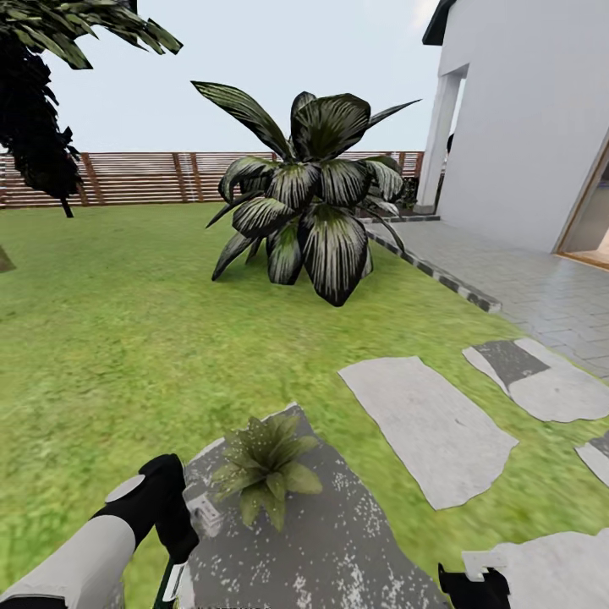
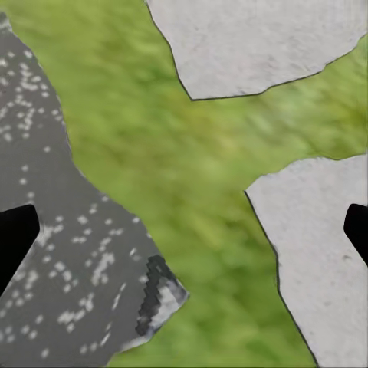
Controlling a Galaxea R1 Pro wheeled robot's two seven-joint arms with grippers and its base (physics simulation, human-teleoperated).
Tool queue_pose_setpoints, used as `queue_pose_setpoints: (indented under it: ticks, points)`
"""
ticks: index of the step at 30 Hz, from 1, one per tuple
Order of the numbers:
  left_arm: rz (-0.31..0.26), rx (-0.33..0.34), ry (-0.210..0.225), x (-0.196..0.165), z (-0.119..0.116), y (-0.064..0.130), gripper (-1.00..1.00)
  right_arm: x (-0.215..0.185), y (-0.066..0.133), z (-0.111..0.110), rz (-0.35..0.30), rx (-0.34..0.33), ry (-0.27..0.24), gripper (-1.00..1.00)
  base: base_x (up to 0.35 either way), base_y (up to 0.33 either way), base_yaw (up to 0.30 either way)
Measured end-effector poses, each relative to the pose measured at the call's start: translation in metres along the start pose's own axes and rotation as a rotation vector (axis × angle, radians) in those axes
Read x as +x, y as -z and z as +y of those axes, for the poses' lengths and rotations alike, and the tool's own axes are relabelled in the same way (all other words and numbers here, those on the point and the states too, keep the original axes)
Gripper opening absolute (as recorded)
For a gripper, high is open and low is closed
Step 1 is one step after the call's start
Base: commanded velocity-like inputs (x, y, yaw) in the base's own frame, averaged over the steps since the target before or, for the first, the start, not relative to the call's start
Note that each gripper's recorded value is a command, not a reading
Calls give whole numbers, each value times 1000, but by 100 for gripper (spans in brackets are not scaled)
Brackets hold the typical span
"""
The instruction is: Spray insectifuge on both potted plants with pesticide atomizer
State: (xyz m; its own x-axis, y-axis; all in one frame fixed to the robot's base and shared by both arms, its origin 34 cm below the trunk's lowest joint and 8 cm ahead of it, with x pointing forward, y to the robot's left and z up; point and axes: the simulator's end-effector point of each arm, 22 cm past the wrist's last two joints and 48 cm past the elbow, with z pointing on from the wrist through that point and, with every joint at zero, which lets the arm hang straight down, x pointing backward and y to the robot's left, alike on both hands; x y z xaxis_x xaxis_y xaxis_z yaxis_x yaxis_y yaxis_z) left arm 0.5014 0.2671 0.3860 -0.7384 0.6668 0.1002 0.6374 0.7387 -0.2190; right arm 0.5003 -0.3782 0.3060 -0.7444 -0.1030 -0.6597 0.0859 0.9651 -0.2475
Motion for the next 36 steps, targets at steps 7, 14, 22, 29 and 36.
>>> queue_pose_setpoints:
  ticks: [7, 14, 22, 29, 36]
  points:
    - [-52, -74, 82, -8, 16, -5, -100, 0, 0, 0, 0, 0, 0, 100, 0, 0, 46]
    - [-70, -81, 106, -10, 17, -8, -100, 0, 0, -1, -1, 0, 2, 100, 23, -24, 1]
    - [-65, -64, 109, -8, 13, -12, -100, 0, 0, -1, 0, 1, -2, 100, 24, -245, 62]
    - [-56, -54, 115, -5, 10, -15, -100, 0, 0, 0, 0, 1, -1, 100, 47, -83, 267]
    - [-51, -65, 117, -2, 13, -17, -100, 0, 0, 0, 0, 1, -1, 100, 14, -1, 271]
